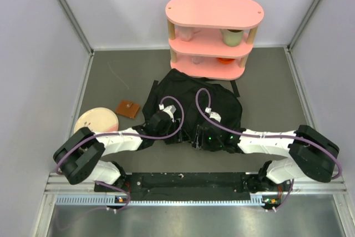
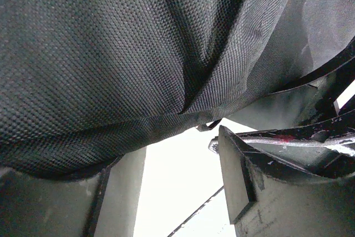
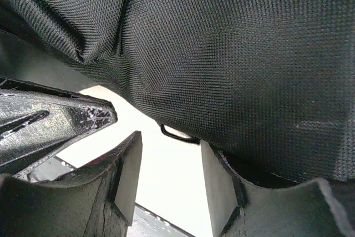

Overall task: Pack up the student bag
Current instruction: Zip the student bag at the center of the board.

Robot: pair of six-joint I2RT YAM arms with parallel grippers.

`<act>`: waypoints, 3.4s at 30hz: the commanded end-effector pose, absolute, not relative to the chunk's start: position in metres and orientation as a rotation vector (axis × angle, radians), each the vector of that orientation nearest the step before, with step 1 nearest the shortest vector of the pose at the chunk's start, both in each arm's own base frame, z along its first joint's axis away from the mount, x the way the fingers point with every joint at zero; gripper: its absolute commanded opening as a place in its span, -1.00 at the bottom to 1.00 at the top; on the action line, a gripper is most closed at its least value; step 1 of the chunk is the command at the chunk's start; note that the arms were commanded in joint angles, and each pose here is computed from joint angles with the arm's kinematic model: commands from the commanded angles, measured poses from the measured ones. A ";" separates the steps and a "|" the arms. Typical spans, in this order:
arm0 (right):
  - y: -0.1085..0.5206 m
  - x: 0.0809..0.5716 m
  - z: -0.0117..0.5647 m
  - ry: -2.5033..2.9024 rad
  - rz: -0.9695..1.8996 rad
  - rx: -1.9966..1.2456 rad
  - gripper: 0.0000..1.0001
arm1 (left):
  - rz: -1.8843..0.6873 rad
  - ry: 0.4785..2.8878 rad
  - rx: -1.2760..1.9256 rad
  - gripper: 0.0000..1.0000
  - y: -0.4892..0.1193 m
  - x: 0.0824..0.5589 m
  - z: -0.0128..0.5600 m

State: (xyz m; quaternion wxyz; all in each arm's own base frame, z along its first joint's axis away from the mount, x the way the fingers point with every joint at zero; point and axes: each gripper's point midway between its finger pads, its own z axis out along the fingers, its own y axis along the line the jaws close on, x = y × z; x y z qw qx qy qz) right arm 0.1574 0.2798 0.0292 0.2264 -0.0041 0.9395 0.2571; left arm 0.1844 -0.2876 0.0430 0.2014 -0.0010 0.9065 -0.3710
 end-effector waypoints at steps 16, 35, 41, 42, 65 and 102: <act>0.302 0.170 0.057 2.405 0.699 -0.438 -0.22 | -1.083 2.501 0.020 0.15 -0.297 0.188 0.051; 0.303 0.167 0.042 2.410 0.631 -0.558 -0.14 | -1.070 2.500 0.024 0.15 -0.294 0.187 0.051; 0.303 0.167 0.032 2.441 0.630 -0.512 -0.22 | -1.057 2.504 0.025 0.15 -0.292 0.186 0.050; 0.303 0.163 0.028 2.447 0.632 -0.514 -0.28 | -1.054 2.505 0.024 0.15 -0.291 0.186 0.049; 0.259 0.156 -0.030 2.605 0.254 -0.111 -0.28 | -1.044 2.422 -0.163 0.32 -0.278 0.195 0.057; 0.232 0.150 0.001 2.549 0.279 -0.042 -0.30 | -1.047 2.410 -0.155 0.36 -0.289 0.207 0.061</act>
